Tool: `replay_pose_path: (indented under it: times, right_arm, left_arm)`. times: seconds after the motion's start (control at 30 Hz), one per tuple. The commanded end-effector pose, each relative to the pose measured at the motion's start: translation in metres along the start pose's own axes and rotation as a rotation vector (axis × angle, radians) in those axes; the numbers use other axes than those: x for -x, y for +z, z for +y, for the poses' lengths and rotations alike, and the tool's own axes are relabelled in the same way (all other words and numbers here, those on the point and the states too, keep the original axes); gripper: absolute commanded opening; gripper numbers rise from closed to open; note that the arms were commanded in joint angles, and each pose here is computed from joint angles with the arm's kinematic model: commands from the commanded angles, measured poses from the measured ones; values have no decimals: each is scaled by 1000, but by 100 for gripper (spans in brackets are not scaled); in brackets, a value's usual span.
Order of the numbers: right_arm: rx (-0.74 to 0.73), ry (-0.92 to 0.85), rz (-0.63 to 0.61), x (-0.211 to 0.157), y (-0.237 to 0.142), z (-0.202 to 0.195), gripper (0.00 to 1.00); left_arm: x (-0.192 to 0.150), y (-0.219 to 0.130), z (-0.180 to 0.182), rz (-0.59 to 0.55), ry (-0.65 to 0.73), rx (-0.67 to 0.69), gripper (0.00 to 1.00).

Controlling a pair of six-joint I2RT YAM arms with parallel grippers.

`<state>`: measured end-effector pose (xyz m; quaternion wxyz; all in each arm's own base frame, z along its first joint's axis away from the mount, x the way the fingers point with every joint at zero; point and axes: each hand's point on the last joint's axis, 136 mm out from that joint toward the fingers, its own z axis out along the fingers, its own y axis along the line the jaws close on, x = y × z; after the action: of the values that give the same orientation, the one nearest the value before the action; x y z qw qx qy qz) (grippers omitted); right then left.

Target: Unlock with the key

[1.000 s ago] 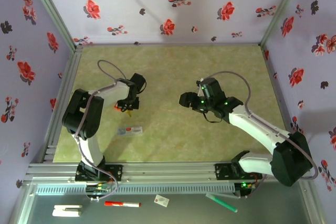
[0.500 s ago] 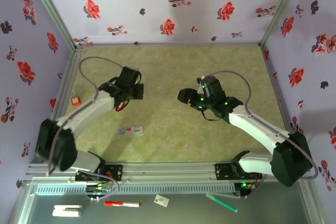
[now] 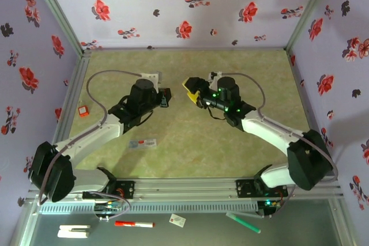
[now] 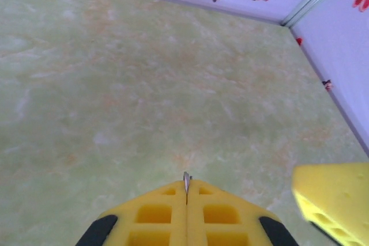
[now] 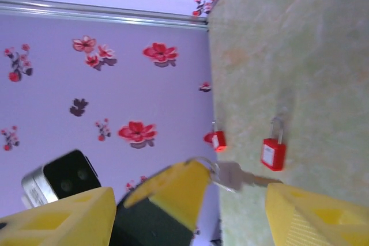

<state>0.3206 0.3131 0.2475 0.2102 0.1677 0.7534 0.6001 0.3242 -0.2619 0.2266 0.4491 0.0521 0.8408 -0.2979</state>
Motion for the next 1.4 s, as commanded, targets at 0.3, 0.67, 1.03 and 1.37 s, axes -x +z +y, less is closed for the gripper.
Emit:
replay_pose_path:
  times: [0.3,0.67,1.03,1.37]
  right_arm:
    - [194,250,51,-15,26,23,69]
    - [136,330,60,-30,21,-11,71]
    - [194,346,51,-24,32,1,72]
    - [156,343,42,-23,31,-8,52]
  left_arm:
    - [23,-20,-15,-203,71,16,0]
    - [35,-21,-9,-294,103,66,0]
    - [2,-11,-30,-262,115,-6,0]
    - [-20,-14,-39,-250,139,-34,0]
